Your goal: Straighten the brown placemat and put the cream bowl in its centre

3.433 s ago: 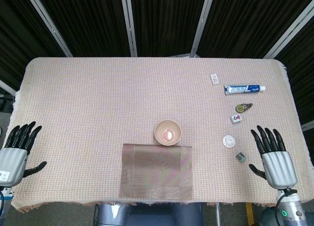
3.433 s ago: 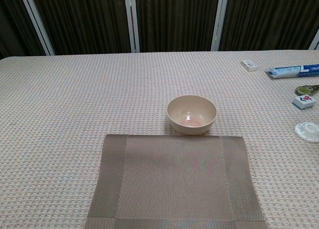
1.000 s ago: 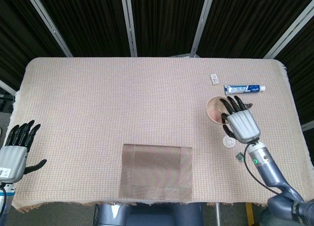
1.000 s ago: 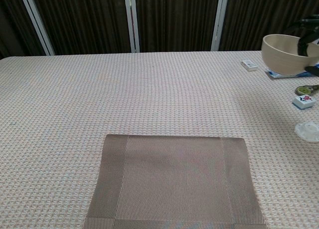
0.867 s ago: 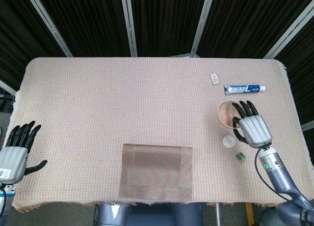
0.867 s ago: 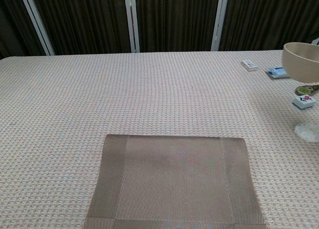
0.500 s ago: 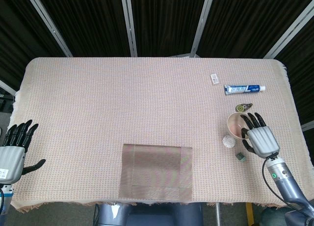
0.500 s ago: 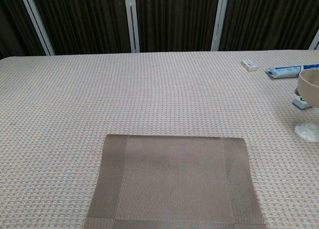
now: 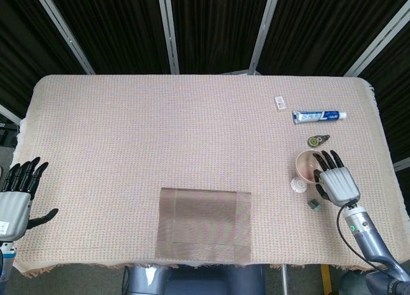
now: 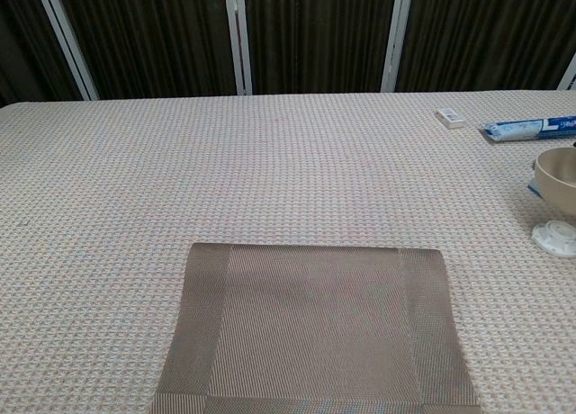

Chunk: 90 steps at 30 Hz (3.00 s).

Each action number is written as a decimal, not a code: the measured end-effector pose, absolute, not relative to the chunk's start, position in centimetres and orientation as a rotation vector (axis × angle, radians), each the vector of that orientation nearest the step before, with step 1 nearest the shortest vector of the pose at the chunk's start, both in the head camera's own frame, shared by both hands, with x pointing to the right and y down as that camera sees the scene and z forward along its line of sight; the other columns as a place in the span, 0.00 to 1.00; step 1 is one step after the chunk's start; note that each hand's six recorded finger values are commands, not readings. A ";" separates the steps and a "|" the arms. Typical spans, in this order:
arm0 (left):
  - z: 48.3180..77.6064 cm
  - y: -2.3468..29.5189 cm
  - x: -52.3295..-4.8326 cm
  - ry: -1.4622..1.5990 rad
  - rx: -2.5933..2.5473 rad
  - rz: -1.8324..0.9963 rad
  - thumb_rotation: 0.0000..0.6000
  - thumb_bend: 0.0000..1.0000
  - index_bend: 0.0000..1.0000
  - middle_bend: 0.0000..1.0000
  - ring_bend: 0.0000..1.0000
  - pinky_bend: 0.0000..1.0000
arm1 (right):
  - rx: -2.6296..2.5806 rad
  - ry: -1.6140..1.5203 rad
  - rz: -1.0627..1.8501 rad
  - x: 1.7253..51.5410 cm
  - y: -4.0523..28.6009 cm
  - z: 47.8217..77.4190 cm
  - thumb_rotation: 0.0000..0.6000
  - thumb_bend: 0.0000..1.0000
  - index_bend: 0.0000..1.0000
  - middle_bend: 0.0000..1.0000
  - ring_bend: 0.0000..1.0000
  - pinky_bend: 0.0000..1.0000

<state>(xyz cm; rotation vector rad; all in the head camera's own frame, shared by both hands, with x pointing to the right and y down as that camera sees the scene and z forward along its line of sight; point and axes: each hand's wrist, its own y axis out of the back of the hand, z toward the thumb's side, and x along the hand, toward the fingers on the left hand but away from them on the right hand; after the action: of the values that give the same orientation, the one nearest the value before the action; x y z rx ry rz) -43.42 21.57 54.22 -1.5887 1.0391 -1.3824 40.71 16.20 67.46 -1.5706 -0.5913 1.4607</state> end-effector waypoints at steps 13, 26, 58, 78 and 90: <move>54.1 21.6 -43.1 1.028 -1.582 -1.365 1.00 0.00 0.00 0.00 0.00 0.00 | -1.574 -0.657 1.437 40.4 16.7 64.6 1.00 0.00 0.00 0.00 0.00 0.00; 55.3 23.4 -40.4 0.911 -1.711 -1.267 1.00 0.00 0.04 0.00 0.00 0.00 | -1.524 -0.992 1.242 39.5 18.6 55.1 1.00 0.00 0.00 0.00 0.00 0.00; 66.4 32.0 -25.8 0.275 -2.085 -0.721 1.00 0.11 0.44 0.00 0.00 0.00 | -1.501 -1.029 1.316 40.3 20.0 53.7 1.00 0.00 0.00 0.00 0.00 0.00; 68.2 32.1 -22.8 0.248 -2.103 -0.679 1.00 0.14 0.45 0.00 0.00 0.00 | -1.495 -1.041 1.320 40.7 19.8 53.5 1.00 0.00 0.00 0.00 0.00 0.00; 68.9 32.6 -22.2 0.221 -2.111 -0.700 1.00 0.27 0.46 0.00 0.00 0.00 | -1.496 -1.040 1.321 40.7 19.8 53.4 1.00 0.00 0.00 0.00 0.00 0.00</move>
<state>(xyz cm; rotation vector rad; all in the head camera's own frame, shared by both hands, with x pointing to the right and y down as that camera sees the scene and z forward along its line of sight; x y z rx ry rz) -22.19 32.56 68.86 -2.1113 0.2214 -0.6995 40.69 19.83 53.41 -1.4960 -1.0404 1.3212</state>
